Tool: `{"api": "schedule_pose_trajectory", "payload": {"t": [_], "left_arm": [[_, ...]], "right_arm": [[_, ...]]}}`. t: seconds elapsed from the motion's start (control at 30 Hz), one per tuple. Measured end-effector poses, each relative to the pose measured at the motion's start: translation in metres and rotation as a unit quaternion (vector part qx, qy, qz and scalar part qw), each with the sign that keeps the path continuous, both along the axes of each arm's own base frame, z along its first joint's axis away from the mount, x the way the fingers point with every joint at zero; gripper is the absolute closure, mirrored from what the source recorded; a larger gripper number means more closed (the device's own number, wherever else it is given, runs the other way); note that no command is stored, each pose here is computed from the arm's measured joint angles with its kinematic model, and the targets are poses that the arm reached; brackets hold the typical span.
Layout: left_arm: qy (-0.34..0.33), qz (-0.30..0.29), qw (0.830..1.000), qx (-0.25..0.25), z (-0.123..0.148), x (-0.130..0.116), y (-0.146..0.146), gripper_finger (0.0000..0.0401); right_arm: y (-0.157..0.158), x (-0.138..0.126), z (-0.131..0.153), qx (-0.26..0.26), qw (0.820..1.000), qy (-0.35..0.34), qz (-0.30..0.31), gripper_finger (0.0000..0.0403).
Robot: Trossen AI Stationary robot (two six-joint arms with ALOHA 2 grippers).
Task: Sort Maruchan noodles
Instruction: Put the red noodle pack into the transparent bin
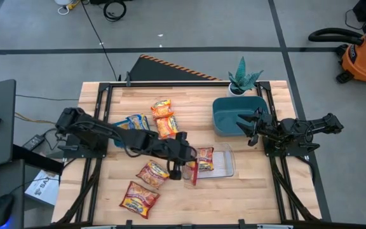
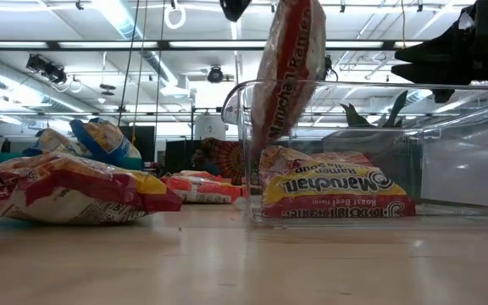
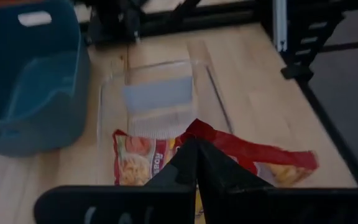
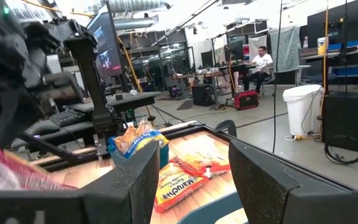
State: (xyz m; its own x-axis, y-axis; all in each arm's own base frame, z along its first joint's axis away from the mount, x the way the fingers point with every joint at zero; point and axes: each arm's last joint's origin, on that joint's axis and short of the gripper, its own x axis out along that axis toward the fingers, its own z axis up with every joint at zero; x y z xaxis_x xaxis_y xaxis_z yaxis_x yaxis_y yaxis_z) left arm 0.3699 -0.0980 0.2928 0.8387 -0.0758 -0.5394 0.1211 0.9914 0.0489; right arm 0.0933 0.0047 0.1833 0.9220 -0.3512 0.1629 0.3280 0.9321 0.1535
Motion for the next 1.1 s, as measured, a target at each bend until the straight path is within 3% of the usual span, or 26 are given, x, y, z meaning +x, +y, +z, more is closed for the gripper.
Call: {"api": "schedule_pose_trajectory", "payload": {"t": [0.33,0.63,0.8,1.0,1.1], "left_arm": [[0.043,0.024,0.999,0.005,-0.032,0.015,0.001,0.0388],[0.029,0.027,0.999,0.006,-0.016,0.016,0.002,0.0282],[0.099,0.028,0.994,0.02,0.001,0.007,0.0,0.0243],[0.203,0.038,0.978,0.015,0.0,-0.016,-0.019,0.0239],[0.214,0.031,0.976,0.031,-0.004,-0.02,-0.031,0.0239]], "right_arm": [[0.0,0.0,0.0,0.0,1.0,0.0,0.0,0.0204],[0.0,0.0,0.0,0.0,1.0,0.0,0.0,0.0204],[0.0,0.0,0.0,0.0,1.0,0.0,0.0,0.0204],[0.0,0.0,0.0,0.0,1.0,0.0,0.0,0.0204],[0.0,0.0,0.0,0.0,1.0,0.0,0.0,0.0204]]}}
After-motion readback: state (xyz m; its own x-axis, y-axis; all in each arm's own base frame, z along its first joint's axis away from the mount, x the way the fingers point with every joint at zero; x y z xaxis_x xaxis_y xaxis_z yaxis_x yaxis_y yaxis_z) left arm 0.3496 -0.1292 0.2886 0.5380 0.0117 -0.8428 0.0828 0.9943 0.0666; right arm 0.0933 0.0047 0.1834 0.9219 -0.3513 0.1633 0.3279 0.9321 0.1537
